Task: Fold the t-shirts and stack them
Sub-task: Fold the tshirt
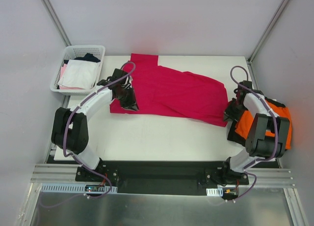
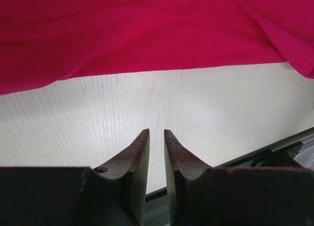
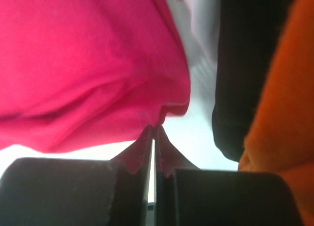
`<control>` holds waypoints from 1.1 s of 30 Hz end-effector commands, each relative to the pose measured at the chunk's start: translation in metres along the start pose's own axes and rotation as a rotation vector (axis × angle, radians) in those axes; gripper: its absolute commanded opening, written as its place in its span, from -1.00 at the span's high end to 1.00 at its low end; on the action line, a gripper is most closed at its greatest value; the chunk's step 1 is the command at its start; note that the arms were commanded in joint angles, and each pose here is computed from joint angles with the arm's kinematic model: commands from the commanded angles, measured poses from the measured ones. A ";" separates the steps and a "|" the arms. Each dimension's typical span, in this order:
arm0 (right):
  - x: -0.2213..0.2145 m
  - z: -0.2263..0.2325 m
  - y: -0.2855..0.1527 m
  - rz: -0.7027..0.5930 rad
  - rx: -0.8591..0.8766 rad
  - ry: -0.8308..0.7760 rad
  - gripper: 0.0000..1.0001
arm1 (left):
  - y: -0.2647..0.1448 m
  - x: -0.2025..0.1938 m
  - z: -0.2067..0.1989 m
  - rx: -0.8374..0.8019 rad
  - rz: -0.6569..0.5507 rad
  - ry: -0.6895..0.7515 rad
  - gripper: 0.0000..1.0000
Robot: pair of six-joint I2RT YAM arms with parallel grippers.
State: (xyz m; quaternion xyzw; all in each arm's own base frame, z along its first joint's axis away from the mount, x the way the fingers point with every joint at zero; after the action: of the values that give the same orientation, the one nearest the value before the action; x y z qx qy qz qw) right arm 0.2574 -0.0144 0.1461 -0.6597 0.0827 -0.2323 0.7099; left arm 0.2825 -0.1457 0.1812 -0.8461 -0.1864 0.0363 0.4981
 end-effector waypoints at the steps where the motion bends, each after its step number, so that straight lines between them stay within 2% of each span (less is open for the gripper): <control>1: 0.021 -0.001 0.000 -0.024 -0.045 -0.003 0.98 | -0.014 -0.006 0.001 0.003 -0.038 0.016 0.63; 9: 0.051 0.004 -0.015 -0.087 -0.027 0.011 0.97 | -0.013 -0.007 0.001 0.003 -0.034 0.014 0.63; 17: 0.059 0.015 -0.027 -0.108 0.058 0.057 0.98 | -0.011 -0.005 0.000 -0.001 -0.025 0.005 0.63; 25: 0.041 0.009 -0.022 -0.078 0.041 0.048 0.98 | -0.011 -0.007 0.002 0.006 -0.026 0.000 0.63; 33: 0.003 -0.001 -0.009 -0.015 0.033 0.053 0.98 | -0.011 -0.010 0.004 0.013 -0.028 -0.002 0.62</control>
State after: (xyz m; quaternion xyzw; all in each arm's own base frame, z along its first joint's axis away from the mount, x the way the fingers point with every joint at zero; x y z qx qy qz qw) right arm 0.2758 -0.0210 0.1521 -0.6473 0.0966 -0.2506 0.7133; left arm 0.2759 -0.1419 0.1783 -0.8402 -0.1898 0.0380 0.5066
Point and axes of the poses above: each gripper's point midway between its finger pads, its own y axis out along the fingers, its own z axis along the line the jaws close on, x = y × z, the point moved 9 cm from there along -y, back along the fingers, and after that the axes turned 12 degrees about -y, right-handed, at the moved point
